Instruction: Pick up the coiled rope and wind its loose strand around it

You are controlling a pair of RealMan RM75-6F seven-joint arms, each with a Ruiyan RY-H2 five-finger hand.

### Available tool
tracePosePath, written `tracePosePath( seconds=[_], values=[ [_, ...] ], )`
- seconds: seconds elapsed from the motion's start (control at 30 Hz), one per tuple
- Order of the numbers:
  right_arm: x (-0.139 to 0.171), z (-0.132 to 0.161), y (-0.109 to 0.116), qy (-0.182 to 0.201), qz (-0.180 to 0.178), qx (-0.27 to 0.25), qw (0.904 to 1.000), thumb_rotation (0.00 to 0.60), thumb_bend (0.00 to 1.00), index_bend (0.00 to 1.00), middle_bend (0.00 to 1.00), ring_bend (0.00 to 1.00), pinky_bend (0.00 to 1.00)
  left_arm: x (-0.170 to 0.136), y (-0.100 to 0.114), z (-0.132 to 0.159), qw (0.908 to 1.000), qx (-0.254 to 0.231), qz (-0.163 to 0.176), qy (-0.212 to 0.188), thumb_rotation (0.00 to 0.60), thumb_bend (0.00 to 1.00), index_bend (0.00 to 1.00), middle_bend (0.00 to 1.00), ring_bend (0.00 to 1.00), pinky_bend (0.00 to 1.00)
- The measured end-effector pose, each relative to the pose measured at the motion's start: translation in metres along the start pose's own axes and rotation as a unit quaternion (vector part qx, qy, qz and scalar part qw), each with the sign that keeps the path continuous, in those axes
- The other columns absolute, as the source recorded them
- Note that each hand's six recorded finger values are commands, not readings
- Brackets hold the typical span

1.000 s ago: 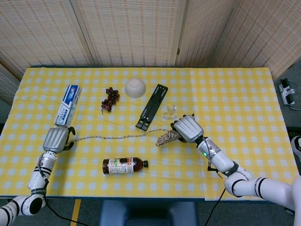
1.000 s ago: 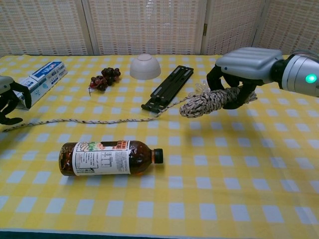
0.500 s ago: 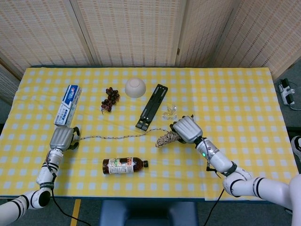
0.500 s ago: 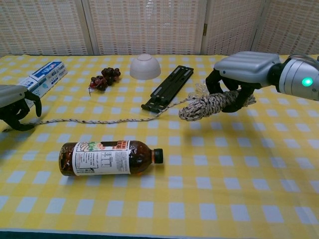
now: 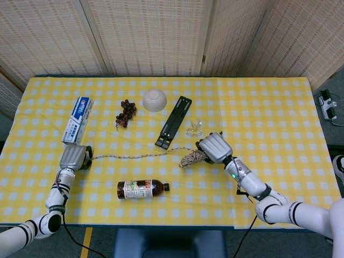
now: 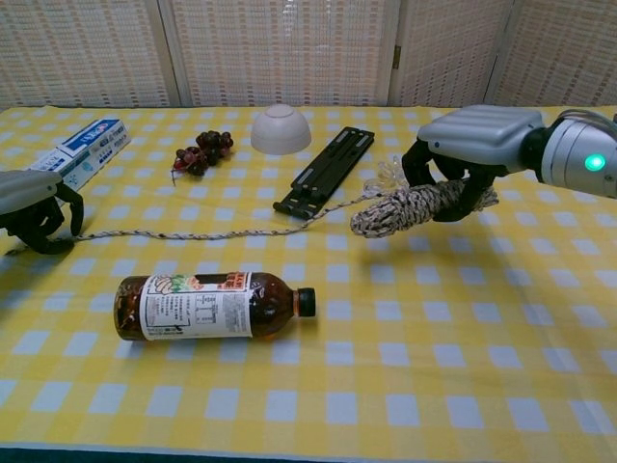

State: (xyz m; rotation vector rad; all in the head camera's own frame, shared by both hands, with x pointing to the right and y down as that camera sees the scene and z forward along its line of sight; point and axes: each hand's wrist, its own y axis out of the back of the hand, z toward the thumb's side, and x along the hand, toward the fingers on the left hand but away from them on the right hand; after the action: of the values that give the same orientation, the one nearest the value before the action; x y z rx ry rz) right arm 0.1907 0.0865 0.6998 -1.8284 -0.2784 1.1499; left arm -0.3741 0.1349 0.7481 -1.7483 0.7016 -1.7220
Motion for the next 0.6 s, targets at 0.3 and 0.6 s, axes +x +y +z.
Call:
tracePosePath(
  seconds=[0.3,0.6],
  values=[
    [-0.0004,-0.0001,-0.0013,-0.001,0.002,0.000,1.0000,0.600,0.63,0.76,0.60,0.65,0.51,0.0014,-0.0038,-0.0040,0.9999,0.002,-0.011,0.008,0.600,0.44,0.57,0.87,0.79,0.73],
    [0.0005,-0.0002,-0.0018,-0.003,0.000,-0.013,0.9999,0.600,0.63,0.77,0.61,0.66,0.52,0.0015,-0.0053,-0.0041,0.9999,0.001,-0.008,0.009,0.600,0.53,0.64,0.89,0.81,0.74]
  ],
)
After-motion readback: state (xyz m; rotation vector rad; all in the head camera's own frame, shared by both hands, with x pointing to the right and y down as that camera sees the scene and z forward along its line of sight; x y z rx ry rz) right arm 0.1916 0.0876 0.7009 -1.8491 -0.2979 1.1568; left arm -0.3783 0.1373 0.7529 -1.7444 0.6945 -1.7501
